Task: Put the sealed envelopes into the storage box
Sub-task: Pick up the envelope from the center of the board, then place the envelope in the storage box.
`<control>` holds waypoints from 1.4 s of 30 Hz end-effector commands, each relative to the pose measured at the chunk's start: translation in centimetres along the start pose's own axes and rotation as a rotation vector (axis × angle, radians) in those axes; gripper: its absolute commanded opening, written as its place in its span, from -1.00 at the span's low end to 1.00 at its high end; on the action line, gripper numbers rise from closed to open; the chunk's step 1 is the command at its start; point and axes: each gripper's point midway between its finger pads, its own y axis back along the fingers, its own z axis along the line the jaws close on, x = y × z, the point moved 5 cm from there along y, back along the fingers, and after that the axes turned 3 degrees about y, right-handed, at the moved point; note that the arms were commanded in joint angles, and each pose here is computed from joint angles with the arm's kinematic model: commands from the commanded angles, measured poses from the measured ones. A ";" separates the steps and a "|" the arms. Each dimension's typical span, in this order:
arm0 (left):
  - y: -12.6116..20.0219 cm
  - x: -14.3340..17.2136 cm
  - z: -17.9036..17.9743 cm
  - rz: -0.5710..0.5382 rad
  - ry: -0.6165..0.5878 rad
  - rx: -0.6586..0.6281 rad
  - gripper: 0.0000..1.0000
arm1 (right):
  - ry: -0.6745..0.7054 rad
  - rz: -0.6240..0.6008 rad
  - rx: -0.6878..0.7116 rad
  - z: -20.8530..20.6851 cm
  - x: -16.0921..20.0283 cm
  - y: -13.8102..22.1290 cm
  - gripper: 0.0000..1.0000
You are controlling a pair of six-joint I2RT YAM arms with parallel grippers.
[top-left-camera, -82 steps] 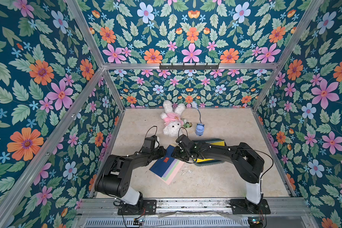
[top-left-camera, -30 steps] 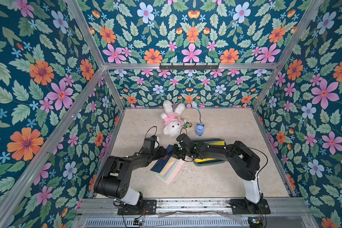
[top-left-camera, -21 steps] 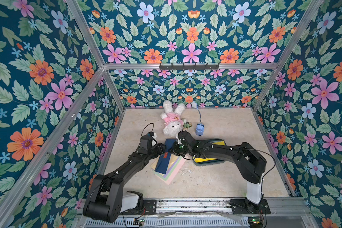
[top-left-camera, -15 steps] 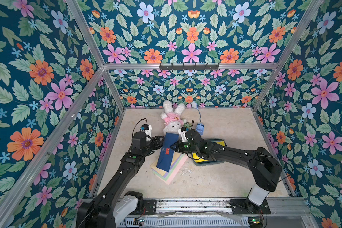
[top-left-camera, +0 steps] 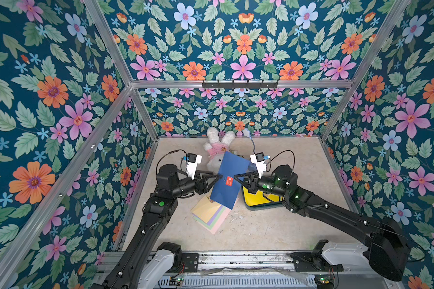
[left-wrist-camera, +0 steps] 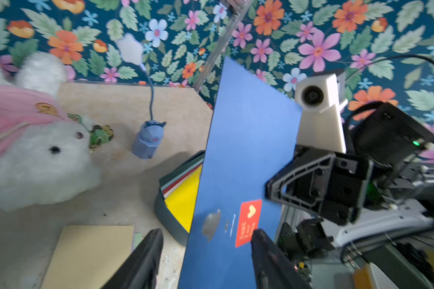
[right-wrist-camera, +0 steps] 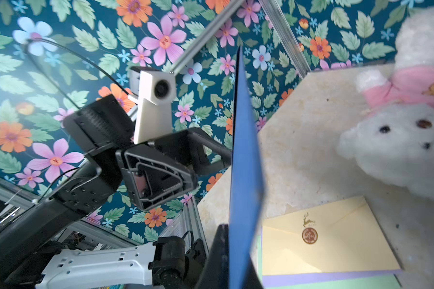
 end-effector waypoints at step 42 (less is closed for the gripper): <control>-21.4 3.4 -0.4 0.777 -0.419 0.036 -1.00 | -0.178 -0.437 1.027 -18.9 -0.8 23.4 0.02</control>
